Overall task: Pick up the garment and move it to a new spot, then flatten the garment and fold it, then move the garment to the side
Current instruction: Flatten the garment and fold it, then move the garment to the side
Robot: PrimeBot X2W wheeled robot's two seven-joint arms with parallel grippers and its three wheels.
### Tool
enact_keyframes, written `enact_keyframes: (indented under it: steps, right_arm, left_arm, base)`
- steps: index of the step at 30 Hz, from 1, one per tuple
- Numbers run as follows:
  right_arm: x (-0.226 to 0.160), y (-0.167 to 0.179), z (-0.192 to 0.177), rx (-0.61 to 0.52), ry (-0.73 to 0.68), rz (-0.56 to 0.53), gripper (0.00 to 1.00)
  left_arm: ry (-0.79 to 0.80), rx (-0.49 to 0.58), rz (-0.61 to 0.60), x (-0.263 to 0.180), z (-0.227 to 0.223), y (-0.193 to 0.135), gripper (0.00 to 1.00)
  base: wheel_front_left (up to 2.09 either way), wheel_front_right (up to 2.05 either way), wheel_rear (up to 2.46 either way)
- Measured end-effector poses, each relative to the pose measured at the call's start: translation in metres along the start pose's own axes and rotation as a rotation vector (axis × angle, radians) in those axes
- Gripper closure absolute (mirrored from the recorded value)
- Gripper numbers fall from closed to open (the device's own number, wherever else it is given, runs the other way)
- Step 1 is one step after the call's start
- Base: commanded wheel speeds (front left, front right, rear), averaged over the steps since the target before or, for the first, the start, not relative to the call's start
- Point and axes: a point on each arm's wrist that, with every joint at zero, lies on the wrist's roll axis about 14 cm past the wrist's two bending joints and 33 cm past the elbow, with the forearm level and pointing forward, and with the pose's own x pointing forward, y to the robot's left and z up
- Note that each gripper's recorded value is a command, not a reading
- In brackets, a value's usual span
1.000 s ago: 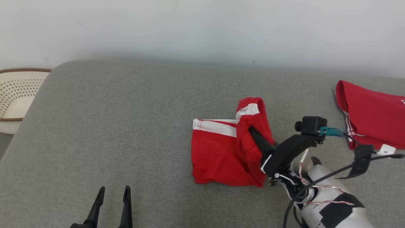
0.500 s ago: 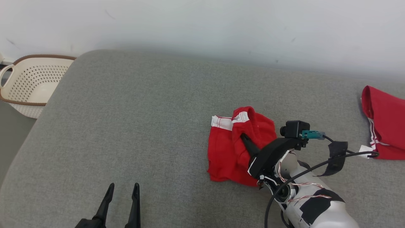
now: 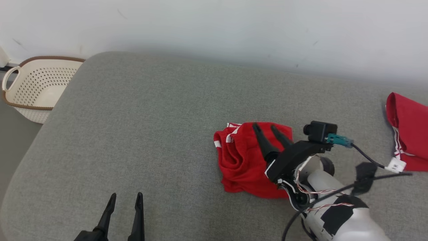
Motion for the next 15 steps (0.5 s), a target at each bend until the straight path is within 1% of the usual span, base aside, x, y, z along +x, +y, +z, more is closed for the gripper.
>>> enact_keyframes:
  steps: [2,7,12,15]
  right_arm:
    - [-0.005,-0.003,0.011,-0.014,-0.054,0.007,0.0]
    - [-0.024,-0.032,0.034,-0.098,-0.131,-0.045,0.0]
    - [-0.041,-0.062,0.038,-0.146,-0.141,-0.12,0.0]
    - [-0.048,-0.075,0.027,-0.143,-0.109,-0.159,0.0]
  left_arm:
    - [-0.001,-0.001,0.001,0.0,0.0,0.0,0.0]
    - [-0.009,-0.002,-0.007,0.003,0.002,-0.003,0.0]
    - [-0.012,0.007,-0.004,0.004,0.002,-0.002,0.0]
    - [-0.019,0.014,-0.003,0.006,0.004,-0.002,0.0]
  base:
    - [0.0,0.0,0.0]
    - [0.0,0.0,0.0]
    - [0.0,0.0,0.0]
    - [0.0,0.0,0.0]
